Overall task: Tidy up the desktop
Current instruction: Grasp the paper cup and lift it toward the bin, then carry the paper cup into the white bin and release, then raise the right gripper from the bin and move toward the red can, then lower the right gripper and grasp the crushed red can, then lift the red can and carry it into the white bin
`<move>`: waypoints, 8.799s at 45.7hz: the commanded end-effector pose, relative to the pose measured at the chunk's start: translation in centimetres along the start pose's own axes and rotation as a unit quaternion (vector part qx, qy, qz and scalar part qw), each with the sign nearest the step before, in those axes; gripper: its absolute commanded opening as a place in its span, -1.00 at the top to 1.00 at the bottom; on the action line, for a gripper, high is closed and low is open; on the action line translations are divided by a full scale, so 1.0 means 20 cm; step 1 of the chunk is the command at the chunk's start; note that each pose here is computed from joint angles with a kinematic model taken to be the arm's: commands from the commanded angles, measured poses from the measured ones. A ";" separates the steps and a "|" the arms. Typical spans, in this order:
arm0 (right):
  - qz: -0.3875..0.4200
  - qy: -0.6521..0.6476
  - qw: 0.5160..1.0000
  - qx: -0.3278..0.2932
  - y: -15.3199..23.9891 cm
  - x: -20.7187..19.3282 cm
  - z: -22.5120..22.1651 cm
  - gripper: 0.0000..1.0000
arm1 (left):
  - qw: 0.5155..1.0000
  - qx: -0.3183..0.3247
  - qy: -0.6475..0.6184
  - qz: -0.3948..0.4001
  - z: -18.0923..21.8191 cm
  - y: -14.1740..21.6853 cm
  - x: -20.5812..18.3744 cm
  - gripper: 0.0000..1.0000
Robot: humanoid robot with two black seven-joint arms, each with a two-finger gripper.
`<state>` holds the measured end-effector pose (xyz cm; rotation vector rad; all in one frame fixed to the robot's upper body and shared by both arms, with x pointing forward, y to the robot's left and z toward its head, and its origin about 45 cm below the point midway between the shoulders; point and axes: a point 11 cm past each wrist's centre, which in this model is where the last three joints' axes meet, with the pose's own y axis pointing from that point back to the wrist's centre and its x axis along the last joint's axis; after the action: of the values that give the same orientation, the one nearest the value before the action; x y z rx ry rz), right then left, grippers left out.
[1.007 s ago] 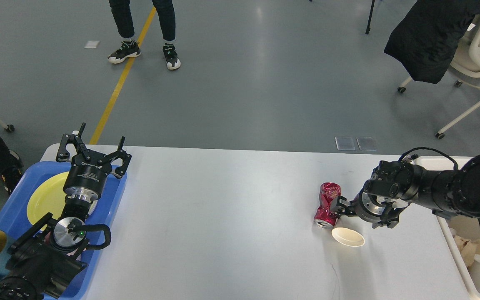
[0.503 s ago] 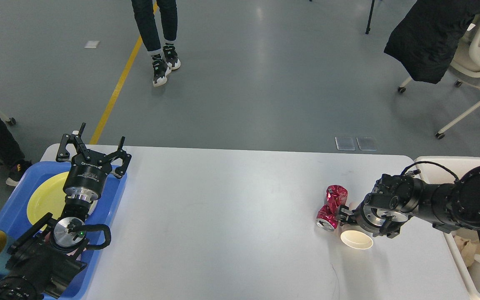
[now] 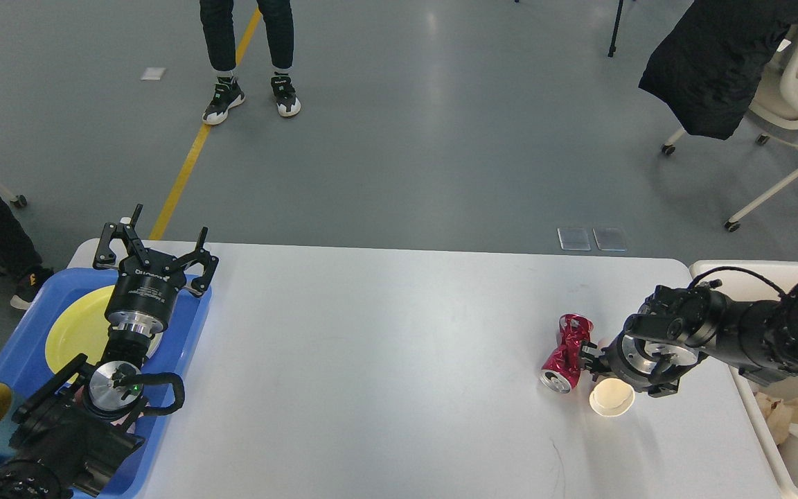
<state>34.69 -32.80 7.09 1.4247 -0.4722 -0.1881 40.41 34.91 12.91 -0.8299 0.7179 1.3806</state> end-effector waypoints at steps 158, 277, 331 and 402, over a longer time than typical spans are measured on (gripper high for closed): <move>0.291 -0.295 0.906 -0.091 -0.20 0.15 1.22 -1.00 | 1.000 0.000 0.000 0.000 0.00 0.00 0.00 -0.93; -0.005 0.116 0.990 0.086 1.48 0.27 -0.26 -1.00 | 1.000 0.001 -0.001 0.000 0.00 0.00 0.00 -0.93; 0.050 -0.070 0.993 0.085 -0.08 0.06 -0.22 -1.00 | 1.000 0.000 0.000 0.000 0.00 0.00 0.00 -0.93; 0.007 0.003 1.000 -0.001 0.64 0.20 -0.13 1.00 | 1.000 0.001 -0.001 0.000 0.00 0.00 0.00 -0.93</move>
<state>37.72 -30.37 15.39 1.4456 -0.5642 -0.2091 40.41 34.92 12.90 -0.8299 0.7181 1.3814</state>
